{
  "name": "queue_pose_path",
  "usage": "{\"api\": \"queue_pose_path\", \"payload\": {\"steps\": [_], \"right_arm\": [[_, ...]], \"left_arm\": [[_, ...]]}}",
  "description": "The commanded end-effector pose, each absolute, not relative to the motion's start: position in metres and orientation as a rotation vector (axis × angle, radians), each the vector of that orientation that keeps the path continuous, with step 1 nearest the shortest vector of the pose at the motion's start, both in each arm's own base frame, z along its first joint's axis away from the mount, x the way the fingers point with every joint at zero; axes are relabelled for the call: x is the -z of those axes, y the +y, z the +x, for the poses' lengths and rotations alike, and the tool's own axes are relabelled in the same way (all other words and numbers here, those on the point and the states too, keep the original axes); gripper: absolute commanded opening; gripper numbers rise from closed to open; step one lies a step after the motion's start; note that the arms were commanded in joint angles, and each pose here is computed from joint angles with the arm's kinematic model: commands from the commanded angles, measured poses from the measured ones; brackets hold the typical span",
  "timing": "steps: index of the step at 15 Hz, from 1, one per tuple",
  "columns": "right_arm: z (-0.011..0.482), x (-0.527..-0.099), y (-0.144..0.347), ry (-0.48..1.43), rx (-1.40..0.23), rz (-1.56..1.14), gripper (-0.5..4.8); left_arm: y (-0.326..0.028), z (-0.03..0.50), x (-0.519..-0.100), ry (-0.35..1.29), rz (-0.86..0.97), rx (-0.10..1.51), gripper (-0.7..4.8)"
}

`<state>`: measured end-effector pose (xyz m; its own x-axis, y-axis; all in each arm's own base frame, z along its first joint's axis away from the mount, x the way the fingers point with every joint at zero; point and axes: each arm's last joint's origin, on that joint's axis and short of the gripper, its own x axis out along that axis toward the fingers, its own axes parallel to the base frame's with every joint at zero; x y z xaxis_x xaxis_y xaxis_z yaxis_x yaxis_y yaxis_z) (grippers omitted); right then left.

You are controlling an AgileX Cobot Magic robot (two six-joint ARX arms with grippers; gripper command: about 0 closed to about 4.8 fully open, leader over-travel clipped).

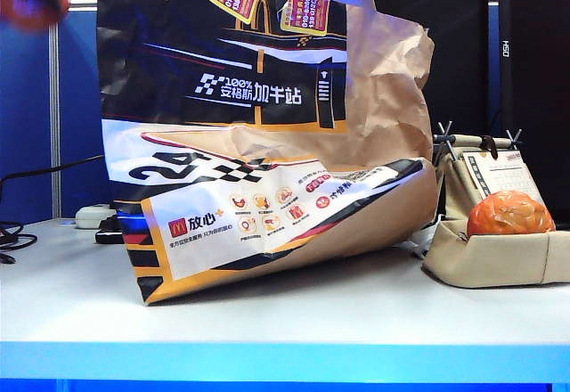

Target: Open the paper bag and put two oranges into the paper bag.

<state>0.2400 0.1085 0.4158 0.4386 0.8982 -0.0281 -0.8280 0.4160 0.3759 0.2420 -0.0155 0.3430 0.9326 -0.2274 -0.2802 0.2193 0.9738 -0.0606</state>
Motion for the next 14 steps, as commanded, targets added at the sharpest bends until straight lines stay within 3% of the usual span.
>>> {"api": "queue_pose_path", "payload": {"steps": [1,4,8,11,14], "right_arm": [[0.277,-0.443,0.13,0.278,-1.247,0.398,3.69],[0.317,-0.457,0.148,0.364,-1.371,0.456,3.68],[0.341,-0.438,0.164,0.481,-1.36,0.515,3.58],[0.346,-0.412,0.191,0.618,-1.386,0.535,3.58],[0.348,-0.411,0.194,0.562,-1.307,0.501,3.57]], "left_arm": [[-0.018,0.22,-0.352,0.305,-0.055,0.375,-0.06],[-0.017,0.212,-0.347,0.376,-0.066,0.408,-0.06],[-0.01,0.208,-0.347,0.395,-0.095,0.437,-0.06],[-0.009,0.201,-0.369,0.375,-0.076,0.447,-0.06],[-0.009,0.198,-0.379,0.362,-0.061,0.439,-0.06]]}}
